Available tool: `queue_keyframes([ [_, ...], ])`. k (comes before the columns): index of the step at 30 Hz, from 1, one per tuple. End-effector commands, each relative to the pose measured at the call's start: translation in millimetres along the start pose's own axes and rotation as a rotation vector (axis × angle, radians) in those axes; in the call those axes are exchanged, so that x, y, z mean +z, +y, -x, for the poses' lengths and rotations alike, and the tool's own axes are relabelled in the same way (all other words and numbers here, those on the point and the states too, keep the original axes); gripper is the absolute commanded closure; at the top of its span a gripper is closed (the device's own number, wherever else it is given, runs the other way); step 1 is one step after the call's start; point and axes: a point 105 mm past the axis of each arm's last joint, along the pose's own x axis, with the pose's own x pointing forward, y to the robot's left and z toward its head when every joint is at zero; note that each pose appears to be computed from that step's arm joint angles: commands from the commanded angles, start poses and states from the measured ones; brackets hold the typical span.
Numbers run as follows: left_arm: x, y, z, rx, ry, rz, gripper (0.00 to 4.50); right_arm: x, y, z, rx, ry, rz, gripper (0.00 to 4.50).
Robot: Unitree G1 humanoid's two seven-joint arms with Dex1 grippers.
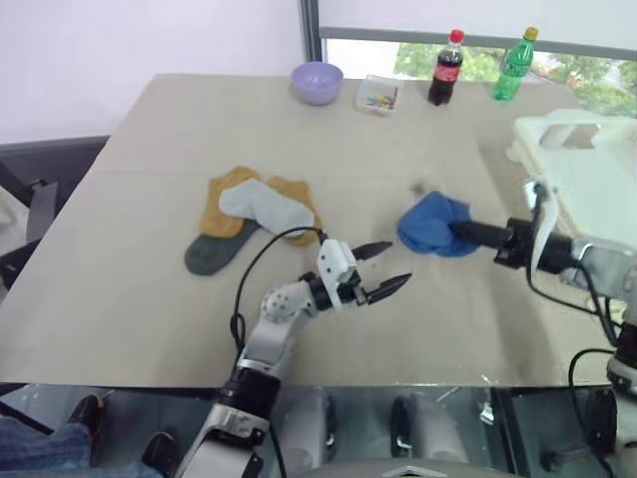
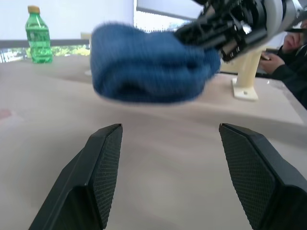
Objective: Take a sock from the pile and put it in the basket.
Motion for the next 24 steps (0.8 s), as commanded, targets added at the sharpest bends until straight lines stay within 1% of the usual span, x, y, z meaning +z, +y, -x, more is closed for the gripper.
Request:
queue_keyframes([
  [1,18,-1,-18,-0.012,-0.084,-0.015,1.05,34,3,24,-0.022,-0.09,0.016,4.45],
  [4,26,-3,-31,-0.022,-0.118,-0.012,1.05,62,1,44,-0.075,-0.171,0.023,4.45],
  [7,37,-5,-42,-0.027,-0.151,-0.032,1.05,81,-12,65,-0.164,-0.238,0.008,4.45],
  [10,52,-11,-52,-0.057,-0.197,-0.05,1.05,102,-36,90,-0.308,-0.353,-0.018,4.45],
  [12,60,-12,-57,-0.07,-0.218,-0.067,1.05,114,-59,108,-0.427,-0.44,-0.07,4.45],
  [15,69,-11,-62,-0.077,-0.24,-0.083,1.05,119,-84,126,-0.524,-0.521,-0.162,4.45],
  [18,76,-12,-66,-0.088,-0.257,-0.09,1.05,113,-113,143,-0.612,-0.604,-0.299,4.45],
  [20,76,-14,-67,-0.101,-0.249,-0.111,1.05,109,-124,149,-0.656,-0.628,-0.359,4.45],
  [21,75,-15,-67,-0.107,-0.241,-0.122,1.05,107,-128,152,-0.677,-0.632,-0.379,3.77],
  [22,74,-16,-68,-0.114,-0.229,-0.141,1.05,104,-132,153,-0.697,-0.625,-0.393,3.56],
  [24,78,-16,-68,-0.104,-0.24,-0.131,1.05,95,-141,156,-0.734,-0.609,-0.426,2.7],
])
